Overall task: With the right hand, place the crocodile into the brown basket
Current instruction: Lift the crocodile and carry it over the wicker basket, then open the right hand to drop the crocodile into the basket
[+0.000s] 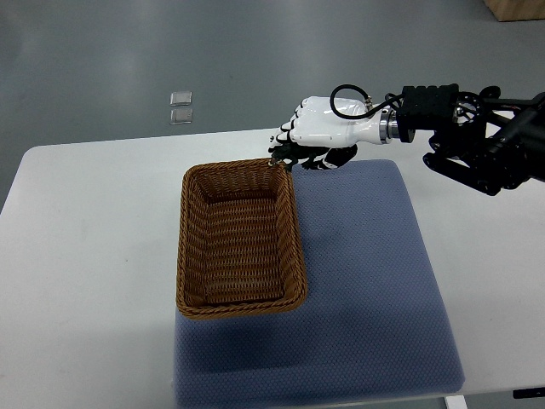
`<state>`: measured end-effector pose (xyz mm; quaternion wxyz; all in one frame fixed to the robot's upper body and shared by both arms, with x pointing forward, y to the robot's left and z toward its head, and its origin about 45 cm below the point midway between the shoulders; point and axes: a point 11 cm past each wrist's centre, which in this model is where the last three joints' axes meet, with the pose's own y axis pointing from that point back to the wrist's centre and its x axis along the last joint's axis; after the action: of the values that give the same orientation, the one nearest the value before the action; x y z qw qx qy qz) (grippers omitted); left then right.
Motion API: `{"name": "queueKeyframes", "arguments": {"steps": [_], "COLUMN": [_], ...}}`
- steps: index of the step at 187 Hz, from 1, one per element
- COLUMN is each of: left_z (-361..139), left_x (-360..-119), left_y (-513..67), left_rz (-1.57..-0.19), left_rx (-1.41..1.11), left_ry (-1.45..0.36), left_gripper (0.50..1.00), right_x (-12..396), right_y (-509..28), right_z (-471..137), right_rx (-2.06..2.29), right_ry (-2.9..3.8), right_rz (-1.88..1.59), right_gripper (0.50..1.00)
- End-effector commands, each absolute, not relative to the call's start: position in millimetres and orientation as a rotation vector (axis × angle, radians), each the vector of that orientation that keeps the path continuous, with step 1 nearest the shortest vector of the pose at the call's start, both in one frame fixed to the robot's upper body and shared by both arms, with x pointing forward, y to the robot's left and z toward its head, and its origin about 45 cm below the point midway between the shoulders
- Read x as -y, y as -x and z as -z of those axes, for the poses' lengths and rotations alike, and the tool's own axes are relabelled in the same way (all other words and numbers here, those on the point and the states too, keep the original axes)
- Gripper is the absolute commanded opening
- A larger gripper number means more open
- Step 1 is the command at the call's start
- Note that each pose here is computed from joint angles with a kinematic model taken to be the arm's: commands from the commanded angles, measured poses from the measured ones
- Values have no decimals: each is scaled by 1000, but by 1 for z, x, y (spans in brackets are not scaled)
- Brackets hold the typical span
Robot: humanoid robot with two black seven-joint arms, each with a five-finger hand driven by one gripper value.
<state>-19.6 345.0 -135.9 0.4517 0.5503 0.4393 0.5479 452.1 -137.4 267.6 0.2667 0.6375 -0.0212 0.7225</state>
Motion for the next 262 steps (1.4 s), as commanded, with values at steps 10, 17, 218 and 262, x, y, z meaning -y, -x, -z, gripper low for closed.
{"name": "queueKeyframes", "arguments": {"steps": [10,17,218,262], "left_z": [136,136,136,136], "left_x": [-345,-345,-345,-345], "left_y": [19,19,19,19], "left_rz": [-1354,-1354,-1354,-1354], "left_rx": [-1085,-1085,-1085,-1085], "left_ry": [-1359,-1359,-1359,-1359], "left_gripper": [1000,1000,1000,1000], "right_x": [100,94,87,129], "right_y": [-433,-430,-410,-437], "right_z": [-271,-272,-256,-270], "right_rx": [3,-4,118,447], "right_ry": [-1790,-1799,-1936,-2134], "right_rz": [-2036,-2048,-2055,-1704], "right_gripper": [509,511,901,901]}}
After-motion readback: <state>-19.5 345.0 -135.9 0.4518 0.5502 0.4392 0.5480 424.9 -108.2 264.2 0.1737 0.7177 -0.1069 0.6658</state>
